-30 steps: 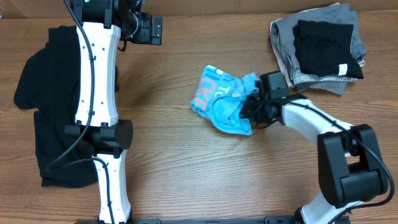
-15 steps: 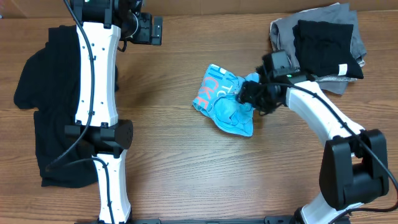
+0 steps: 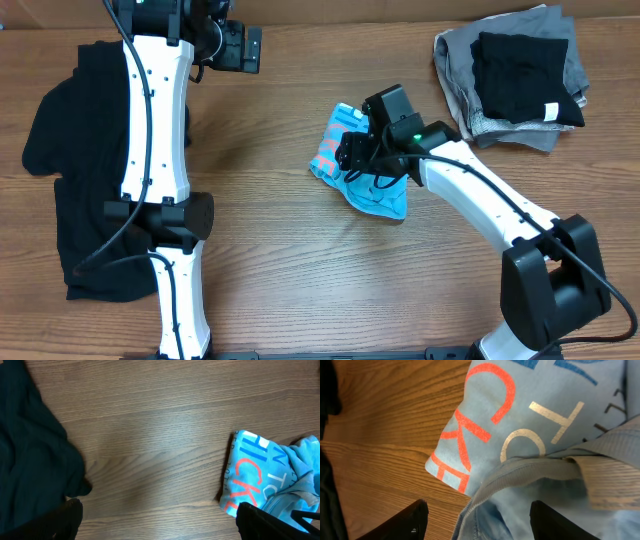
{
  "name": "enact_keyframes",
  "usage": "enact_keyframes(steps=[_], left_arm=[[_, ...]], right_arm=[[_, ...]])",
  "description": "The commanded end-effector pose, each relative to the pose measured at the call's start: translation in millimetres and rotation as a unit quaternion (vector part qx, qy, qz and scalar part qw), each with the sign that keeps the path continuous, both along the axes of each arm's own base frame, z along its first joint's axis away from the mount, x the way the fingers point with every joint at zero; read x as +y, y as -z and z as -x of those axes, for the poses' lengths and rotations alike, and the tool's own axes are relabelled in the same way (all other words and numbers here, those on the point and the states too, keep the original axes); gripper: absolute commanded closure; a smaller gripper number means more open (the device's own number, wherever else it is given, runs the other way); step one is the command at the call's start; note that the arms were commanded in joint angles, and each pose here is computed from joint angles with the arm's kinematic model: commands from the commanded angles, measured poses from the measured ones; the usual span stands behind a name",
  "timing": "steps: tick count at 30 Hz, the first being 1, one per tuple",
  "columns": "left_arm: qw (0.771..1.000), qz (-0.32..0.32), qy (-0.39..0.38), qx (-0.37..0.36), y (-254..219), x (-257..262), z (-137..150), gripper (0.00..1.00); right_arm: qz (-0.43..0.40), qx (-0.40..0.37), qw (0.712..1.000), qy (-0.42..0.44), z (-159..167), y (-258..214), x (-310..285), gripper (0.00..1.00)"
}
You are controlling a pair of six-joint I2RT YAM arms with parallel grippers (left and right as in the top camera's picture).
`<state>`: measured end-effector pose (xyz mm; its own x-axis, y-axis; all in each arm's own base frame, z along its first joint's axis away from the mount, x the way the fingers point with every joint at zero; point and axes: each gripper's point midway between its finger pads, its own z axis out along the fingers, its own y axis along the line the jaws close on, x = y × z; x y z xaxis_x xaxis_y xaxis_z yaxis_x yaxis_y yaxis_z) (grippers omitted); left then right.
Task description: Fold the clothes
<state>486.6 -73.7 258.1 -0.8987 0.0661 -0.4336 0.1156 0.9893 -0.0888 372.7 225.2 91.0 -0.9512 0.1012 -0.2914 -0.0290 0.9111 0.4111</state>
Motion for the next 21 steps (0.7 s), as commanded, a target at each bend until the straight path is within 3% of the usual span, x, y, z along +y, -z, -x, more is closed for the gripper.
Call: enact_keyframes(steps=[1,7,16,19,21], left_arm=[[1.0,-0.008,0.009,-0.006,-4,2,1,0.0],[1.0,-0.008,0.009,-0.005,-3,2,1,0.0],[1.0,-0.007,0.009,-0.005,-3,1,1,0.0],[1.0,-0.007,0.009,-0.005,-3,1,1,0.0],[1.0,-0.008,0.009,-0.004,-3,1,1,0.0]], right_arm=[[0.006,-0.008,1.0,0.008,-7,2,4,0.34],[0.015,-0.011,1.0,0.009,-10,9,4,0.63],[0.025,0.007,1.0,0.011,-9,26,3,0.82],[0.027,0.008,0.999,0.015,-10,26,2,0.96],[0.034,0.015,0.999,0.03,-9,26,-2,0.96]])
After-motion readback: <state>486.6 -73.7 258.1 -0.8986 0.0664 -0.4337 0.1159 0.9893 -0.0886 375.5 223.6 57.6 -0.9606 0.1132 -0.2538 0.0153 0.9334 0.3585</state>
